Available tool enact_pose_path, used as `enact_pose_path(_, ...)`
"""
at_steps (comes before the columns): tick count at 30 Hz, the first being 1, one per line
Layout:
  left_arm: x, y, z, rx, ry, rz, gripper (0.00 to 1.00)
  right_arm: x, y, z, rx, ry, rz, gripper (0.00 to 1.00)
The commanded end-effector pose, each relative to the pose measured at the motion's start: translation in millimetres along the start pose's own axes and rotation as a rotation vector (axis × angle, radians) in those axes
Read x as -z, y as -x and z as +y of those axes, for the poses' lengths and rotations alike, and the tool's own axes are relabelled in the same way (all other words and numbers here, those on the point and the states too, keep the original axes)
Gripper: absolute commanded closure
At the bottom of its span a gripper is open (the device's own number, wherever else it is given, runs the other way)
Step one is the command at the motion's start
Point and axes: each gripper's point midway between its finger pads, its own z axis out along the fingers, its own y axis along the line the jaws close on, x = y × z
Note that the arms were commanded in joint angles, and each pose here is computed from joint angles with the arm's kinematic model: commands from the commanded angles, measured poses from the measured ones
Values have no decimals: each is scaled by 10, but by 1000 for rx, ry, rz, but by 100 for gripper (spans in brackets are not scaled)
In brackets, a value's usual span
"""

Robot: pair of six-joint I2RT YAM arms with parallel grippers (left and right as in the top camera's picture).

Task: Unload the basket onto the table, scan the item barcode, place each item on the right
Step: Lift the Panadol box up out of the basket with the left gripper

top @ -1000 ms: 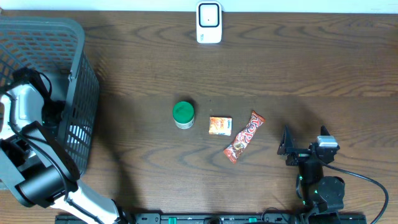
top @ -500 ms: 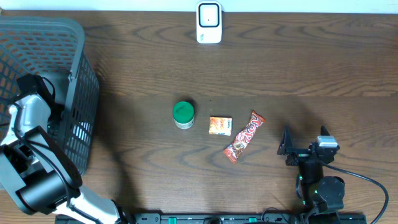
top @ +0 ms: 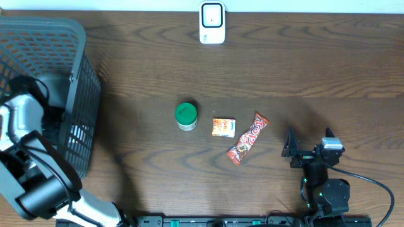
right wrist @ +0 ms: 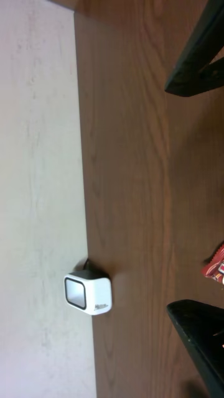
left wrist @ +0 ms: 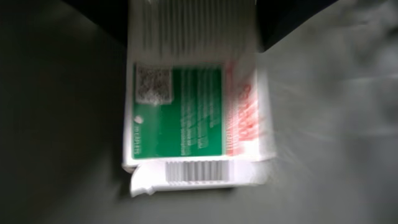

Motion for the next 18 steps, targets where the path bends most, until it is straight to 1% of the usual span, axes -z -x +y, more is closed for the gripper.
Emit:
enact_pose_path(1, 858, 405, -119, 34, -157, -174, 43, 2, -8, 17, 6, 7, 2, 1)
enact_pose_path(4, 1388, 508, -116, 57, -259, -266, 43, 2, -7, 17, 6, 7, 2, 1)
enact_pose_path(8, 2005, 457, -105, 56, -402, -368, 43, 2, -7, 17, 6, 7, 2, 1)
enact_pose_path(10, 2200, 426, -46, 58, -436, -415, 43, 2, -8, 17, 6, 7, 2, 1)
enact_pose_path(11, 2250, 420, -18, 58, -439, -430, 36, 2, -8, 17, 6, 7, 2, 1)
enact_pose_path(12, 2252, 412, 7, 61, -430, -432, 26, 2, -8, 17, 6, 7, 2, 1)
enact_pose_path(13, 2221, 394, 23, 60, -418, -420, 20, 2, -8, 17, 6, 7, 2, 1)
enact_pose_path(15, 2065, 341, 58, 57, -370, -369, 14, 2, -8, 17, 6, 7, 2, 1)
enact_pose_path(18, 1709, 262, 103, 50, -277, -270, 11, 2, -8, 17, 6, 7, 2, 1)
